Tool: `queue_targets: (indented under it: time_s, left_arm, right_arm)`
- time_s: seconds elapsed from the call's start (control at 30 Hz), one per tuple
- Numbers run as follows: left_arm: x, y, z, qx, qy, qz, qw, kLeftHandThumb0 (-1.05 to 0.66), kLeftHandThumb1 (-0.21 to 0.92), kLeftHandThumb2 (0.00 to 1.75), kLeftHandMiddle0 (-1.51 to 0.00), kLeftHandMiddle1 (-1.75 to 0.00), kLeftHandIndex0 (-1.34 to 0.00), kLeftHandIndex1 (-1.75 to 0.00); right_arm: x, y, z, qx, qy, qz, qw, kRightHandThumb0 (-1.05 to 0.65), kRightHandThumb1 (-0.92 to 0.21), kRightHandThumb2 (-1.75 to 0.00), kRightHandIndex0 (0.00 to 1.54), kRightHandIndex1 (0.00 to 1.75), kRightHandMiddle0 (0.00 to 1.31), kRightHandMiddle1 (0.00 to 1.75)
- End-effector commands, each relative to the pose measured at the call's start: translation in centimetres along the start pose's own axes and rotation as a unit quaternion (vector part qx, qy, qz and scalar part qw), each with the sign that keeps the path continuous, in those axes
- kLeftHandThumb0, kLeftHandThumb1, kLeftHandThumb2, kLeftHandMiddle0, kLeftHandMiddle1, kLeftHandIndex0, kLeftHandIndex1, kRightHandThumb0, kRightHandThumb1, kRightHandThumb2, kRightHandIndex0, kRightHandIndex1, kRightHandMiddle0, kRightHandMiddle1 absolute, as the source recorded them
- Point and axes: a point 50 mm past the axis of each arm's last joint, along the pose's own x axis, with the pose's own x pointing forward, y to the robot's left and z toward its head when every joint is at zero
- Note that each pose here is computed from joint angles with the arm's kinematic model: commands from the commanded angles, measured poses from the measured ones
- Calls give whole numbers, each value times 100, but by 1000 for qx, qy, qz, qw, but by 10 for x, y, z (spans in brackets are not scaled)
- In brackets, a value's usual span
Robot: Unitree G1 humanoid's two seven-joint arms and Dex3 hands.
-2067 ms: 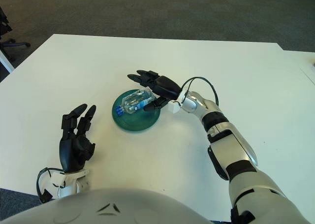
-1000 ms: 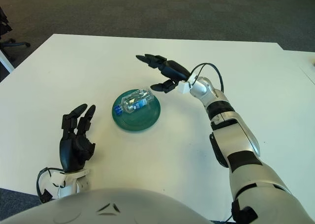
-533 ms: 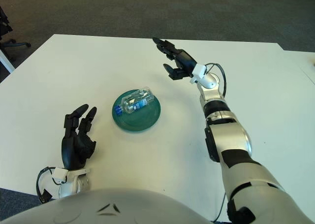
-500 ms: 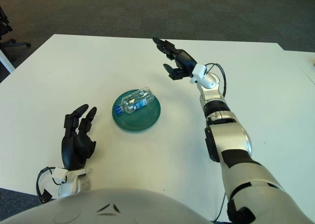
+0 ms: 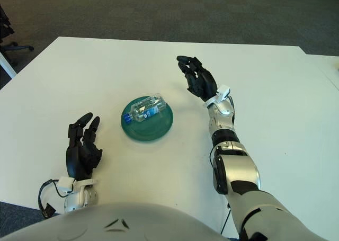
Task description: Put the bottle into the plate.
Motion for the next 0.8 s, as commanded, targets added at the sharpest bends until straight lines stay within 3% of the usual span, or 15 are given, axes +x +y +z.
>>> queue_targets:
  time_s: [0.0, 0.3, 0.77]
  left_arm:
    - [38, 8, -28, 78, 30, -41, 996, -75, 92, 88, -31, -38, -1, -108]
    - [39, 12, -29, 78, 39, -42, 995, -74, 92, 88, -30, -37, 0, -107]
    - [52, 25, -32, 84, 67, -26, 994, -71, 92, 88, -29, -33, 0, -102]
  right_arm:
    - [-21, 9, -8, 26, -7, -70, 997, -79, -92, -56, 47, 18, 3, 105]
    - [-32, 17, -16, 22, 6, -86, 996, -78, -92, -64, 39, 39, 3, 108]
    - [-44, 34, -26, 38, 18, -112, 993, -77, -92, -67, 36, 52, 7, 109]
